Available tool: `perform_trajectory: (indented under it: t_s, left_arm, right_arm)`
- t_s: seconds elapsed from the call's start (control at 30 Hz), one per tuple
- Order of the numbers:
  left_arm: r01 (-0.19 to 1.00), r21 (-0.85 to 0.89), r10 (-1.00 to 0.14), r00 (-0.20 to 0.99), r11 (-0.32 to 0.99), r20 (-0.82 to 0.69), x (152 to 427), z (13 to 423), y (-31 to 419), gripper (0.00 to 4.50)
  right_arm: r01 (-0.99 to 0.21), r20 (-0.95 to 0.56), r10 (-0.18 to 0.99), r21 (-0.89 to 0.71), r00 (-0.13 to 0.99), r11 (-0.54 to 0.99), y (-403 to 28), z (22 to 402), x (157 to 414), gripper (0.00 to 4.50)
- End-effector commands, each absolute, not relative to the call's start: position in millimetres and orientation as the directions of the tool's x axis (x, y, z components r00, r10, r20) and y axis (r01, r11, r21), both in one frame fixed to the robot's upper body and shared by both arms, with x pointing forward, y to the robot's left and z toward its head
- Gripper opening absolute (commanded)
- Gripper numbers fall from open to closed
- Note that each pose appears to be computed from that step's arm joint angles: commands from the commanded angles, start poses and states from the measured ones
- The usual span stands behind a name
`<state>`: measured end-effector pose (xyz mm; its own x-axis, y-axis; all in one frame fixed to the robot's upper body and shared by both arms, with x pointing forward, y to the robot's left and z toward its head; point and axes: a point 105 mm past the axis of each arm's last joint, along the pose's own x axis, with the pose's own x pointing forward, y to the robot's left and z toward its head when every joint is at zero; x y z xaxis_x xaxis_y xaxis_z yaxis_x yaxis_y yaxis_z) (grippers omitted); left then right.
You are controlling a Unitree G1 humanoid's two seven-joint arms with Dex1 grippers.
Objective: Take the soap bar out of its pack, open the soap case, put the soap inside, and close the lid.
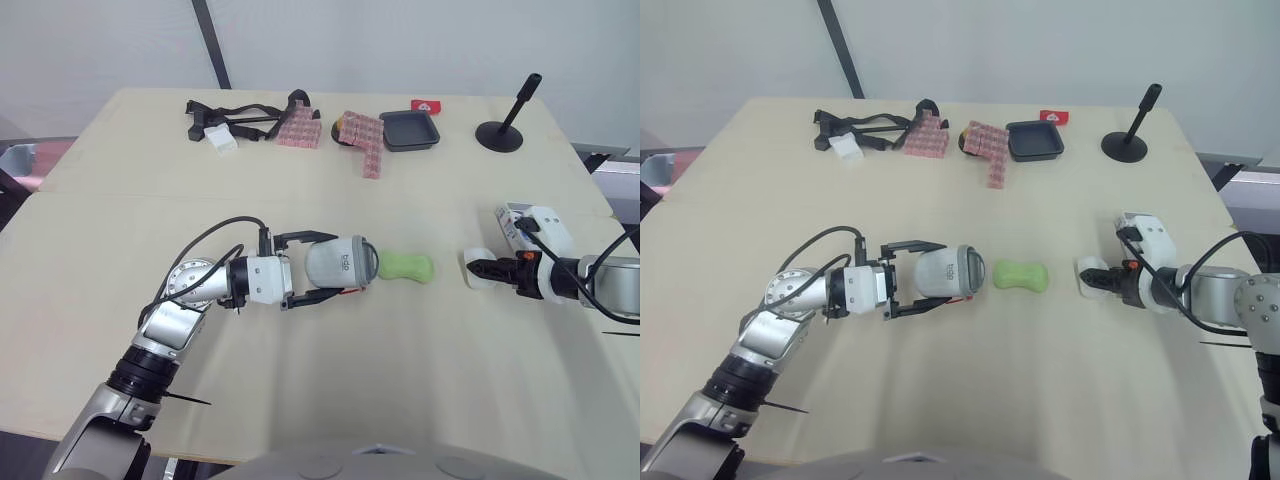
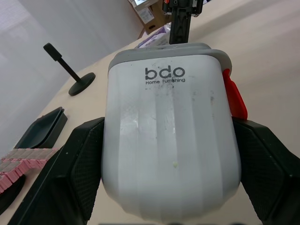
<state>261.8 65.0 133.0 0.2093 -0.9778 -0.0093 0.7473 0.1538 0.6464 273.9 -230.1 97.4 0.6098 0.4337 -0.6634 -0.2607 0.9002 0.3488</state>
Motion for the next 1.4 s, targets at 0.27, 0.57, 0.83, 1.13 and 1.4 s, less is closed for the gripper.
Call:
perform_trajectory:
  t_s: [0.27,0.57,0.83,1.13,1.4]
  left_arm:
    - [0.721,0.674,-0.978,0.208,0.161,0.012,261.3,142.1,66.0,3.48]
    - [0.726,0.670,-0.978,0.207,0.155,0.002,265.7,140.7,67.5,3.48]
    - [0.765,0.631,-0.980,0.194,0.132,-0.031,271.5,138.4,72.8,3.48]
    - [0.853,0.511,-0.979,0.181,0.110,-0.091,275.9,131.0,78.0,3.48]
    - [0.887,0.456,-0.972,0.161,0.067,-0.170,277.2,122.9,85.8,3.48]
  right_arm:
    - [-0.268,-0.611,0.433,0.346,0.663,0.899,-231.1,114.3,276.7,4.42]
    - [-0.543,-0.302,0.620,0.304,0.724,0.783,-205.1,172.5,285.6,4.42]
    - [-0.834,-0.113,0.833,0.049,0.542,0.550,-176.0,178.9,254.1,4.42]
    - [-0.914,-0.128,0.923,-0.244,0.362,0.324,-157.4,130.2,204.0,4.42]
    - [-0.881,-0.094,0.908,-0.301,0.409,0.366,-166.4,120.0,196.0,4.42]
